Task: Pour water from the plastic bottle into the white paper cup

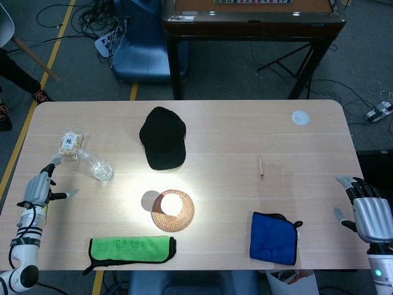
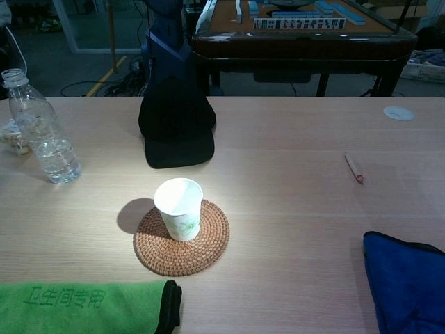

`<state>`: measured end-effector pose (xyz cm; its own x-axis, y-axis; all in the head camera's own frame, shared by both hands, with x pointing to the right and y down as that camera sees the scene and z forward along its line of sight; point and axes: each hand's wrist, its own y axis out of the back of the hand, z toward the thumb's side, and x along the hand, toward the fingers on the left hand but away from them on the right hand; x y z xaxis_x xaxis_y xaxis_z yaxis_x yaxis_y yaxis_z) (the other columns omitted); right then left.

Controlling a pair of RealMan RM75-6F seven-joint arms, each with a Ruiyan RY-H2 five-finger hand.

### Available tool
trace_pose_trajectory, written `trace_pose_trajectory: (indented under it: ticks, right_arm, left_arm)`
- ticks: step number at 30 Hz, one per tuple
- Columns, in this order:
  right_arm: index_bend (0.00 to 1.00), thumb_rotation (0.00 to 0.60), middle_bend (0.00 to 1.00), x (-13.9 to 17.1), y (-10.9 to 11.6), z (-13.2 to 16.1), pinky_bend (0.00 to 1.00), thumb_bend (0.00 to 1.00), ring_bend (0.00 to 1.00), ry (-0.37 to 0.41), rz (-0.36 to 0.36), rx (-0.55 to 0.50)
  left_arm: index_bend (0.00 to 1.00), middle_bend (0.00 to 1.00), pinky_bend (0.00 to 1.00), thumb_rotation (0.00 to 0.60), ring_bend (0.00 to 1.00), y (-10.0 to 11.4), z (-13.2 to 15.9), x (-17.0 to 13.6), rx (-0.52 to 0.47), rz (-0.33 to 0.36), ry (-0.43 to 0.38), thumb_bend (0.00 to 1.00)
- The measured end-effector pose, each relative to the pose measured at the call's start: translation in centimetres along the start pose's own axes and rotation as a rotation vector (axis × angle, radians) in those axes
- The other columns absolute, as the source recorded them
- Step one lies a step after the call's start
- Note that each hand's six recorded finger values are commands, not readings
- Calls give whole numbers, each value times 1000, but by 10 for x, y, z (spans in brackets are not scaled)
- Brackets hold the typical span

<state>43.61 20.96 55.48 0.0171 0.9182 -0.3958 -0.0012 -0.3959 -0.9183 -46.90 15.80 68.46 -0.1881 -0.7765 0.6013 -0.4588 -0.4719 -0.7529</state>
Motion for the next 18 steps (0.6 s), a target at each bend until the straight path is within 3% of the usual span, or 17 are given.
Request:
trace_pose_trajectory:
  ticks: [18]
  right_arm:
    - [208,600,222,0,3,-2,260,265,156,-3,-7,-8]
  left_arm:
    - [51,125,311,600,117,-25,31,26,-178,-59,-11,27]
